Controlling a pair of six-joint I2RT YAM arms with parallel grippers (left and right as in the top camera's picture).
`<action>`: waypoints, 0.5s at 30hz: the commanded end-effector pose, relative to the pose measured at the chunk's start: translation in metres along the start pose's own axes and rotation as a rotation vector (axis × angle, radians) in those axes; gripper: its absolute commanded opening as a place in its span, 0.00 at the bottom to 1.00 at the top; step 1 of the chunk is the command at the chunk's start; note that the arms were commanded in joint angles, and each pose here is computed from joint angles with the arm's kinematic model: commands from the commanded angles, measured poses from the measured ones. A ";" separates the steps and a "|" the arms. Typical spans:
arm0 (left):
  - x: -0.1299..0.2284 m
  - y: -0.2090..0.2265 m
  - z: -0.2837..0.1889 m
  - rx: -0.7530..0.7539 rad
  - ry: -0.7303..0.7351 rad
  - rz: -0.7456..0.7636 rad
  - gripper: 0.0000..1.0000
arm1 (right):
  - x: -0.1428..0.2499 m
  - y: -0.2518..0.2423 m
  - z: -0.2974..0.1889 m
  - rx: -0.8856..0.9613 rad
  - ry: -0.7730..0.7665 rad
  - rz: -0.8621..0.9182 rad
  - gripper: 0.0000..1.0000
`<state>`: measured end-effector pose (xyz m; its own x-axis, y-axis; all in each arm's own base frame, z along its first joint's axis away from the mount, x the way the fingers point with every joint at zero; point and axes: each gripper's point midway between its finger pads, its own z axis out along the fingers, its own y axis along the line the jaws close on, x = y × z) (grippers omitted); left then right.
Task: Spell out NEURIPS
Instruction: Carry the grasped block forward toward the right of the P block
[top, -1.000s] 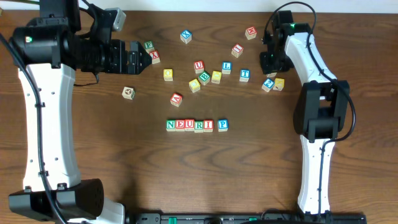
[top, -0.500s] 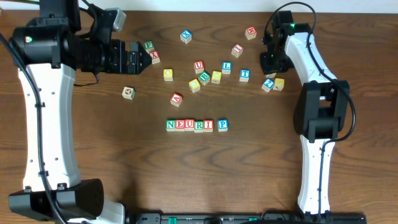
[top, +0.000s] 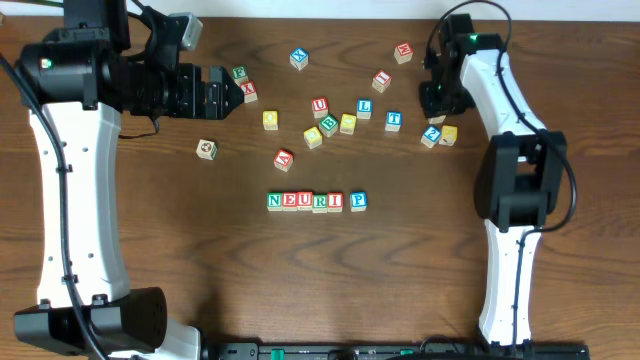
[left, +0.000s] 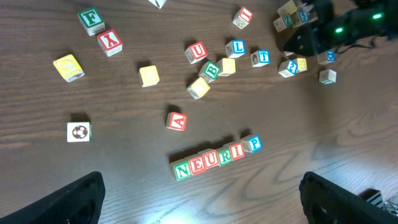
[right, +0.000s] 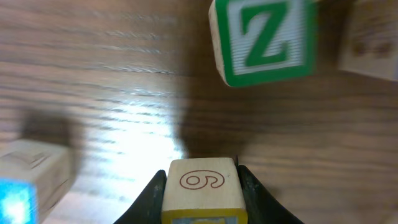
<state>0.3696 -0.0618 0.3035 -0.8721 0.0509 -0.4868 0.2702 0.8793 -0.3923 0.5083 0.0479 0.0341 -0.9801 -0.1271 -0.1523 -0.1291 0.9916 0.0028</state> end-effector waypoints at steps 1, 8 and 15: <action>-0.003 -0.004 -0.007 0.005 -0.021 0.023 0.98 | -0.016 0.006 -0.064 -0.007 -0.128 -0.011 0.25; -0.003 -0.004 -0.007 0.005 -0.021 0.022 0.98 | 0.009 0.008 -0.123 -0.014 -0.127 0.092 0.19; -0.003 -0.004 -0.007 0.005 -0.021 0.022 0.98 | 0.048 0.031 -0.146 -0.045 -0.015 0.111 0.07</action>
<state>0.3696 -0.0617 0.3035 -0.8721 0.0509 -0.4867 0.2701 0.8795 -0.3920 0.4445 0.0506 0.1545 -0.9877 -0.0296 -0.1533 -0.0338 0.9991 0.0246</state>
